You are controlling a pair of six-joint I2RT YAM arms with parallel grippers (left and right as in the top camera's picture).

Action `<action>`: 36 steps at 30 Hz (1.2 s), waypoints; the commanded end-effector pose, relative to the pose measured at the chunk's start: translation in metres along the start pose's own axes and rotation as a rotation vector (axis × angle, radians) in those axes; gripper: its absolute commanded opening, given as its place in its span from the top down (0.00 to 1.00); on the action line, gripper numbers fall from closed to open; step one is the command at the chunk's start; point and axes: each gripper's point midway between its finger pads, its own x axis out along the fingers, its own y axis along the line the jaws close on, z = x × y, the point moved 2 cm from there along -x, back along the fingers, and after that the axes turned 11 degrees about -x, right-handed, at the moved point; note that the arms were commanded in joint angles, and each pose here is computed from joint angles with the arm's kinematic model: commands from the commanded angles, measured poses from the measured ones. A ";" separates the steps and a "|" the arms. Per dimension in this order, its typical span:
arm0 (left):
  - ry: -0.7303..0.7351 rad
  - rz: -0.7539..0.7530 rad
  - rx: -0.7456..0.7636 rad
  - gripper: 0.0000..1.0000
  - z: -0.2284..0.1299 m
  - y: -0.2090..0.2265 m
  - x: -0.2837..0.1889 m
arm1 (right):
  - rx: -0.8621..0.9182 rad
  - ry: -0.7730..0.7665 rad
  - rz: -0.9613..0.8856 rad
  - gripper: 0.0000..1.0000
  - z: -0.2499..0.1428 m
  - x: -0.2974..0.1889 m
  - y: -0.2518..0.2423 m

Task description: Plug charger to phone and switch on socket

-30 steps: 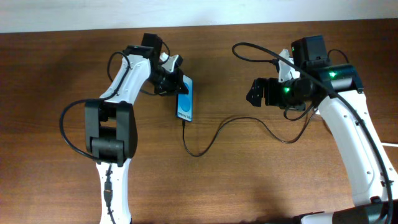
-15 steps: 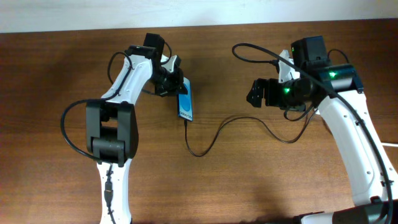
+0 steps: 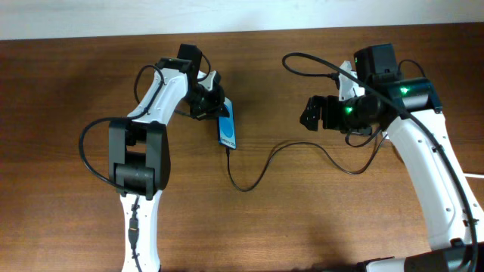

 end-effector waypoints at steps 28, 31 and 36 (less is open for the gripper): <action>-0.115 0.441 -0.043 0.35 0.015 0.074 -0.002 | -0.016 -0.026 -0.012 0.02 0.004 -0.008 0.000; -0.119 0.451 -0.032 0.36 0.016 0.076 -0.003 | -0.018 -0.030 -0.012 0.01 0.005 -0.008 0.000; -0.188 0.421 0.007 0.42 0.028 0.055 -0.045 | -0.020 -0.067 -0.015 0.02 0.013 -0.017 -0.001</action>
